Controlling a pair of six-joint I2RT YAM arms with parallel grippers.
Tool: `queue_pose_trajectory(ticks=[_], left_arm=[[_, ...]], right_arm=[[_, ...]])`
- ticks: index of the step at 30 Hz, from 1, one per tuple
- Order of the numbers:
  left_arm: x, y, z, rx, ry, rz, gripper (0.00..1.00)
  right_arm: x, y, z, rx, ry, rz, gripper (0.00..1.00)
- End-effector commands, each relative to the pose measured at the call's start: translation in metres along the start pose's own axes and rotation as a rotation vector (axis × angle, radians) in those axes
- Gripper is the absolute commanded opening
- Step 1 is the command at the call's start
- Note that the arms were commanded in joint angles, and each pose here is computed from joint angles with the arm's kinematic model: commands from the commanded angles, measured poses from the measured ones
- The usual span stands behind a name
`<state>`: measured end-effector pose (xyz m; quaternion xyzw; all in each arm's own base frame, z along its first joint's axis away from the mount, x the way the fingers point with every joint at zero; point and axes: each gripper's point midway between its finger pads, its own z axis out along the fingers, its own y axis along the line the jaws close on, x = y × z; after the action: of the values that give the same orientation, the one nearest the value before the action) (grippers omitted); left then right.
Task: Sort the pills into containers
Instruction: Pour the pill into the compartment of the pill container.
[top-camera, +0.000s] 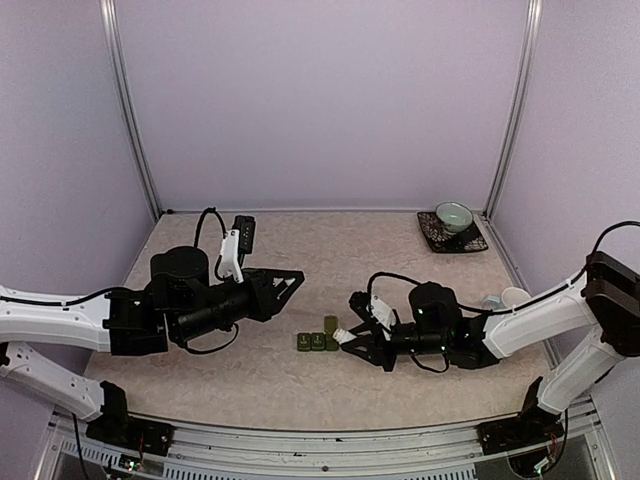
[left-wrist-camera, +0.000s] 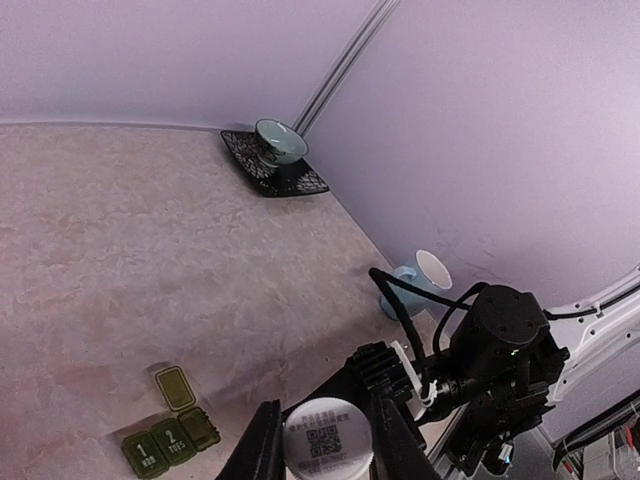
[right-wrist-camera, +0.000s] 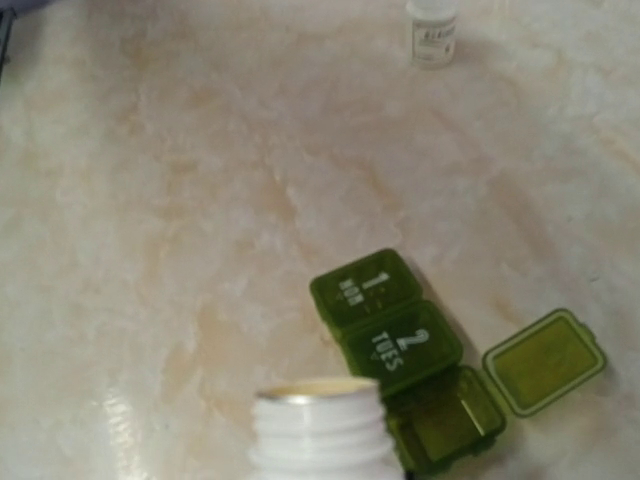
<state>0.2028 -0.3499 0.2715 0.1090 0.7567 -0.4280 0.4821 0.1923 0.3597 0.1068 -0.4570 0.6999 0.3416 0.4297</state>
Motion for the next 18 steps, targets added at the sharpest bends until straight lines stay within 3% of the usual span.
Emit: queue_pose_trajectory(ticks=[1, 18], left_arm=[[-0.004, 0.006, -0.007, -0.01, -0.018, 0.028, 0.18], [-0.01, 0.013, -0.021, -0.017, -0.042, 0.023, 0.16]], right_arm=[[0.003, -0.006, 0.015, -0.008, 0.056, -0.021, 0.0], [0.023, -0.021, 0.039, -0.003, 0.263, -0.011, 0.0]])
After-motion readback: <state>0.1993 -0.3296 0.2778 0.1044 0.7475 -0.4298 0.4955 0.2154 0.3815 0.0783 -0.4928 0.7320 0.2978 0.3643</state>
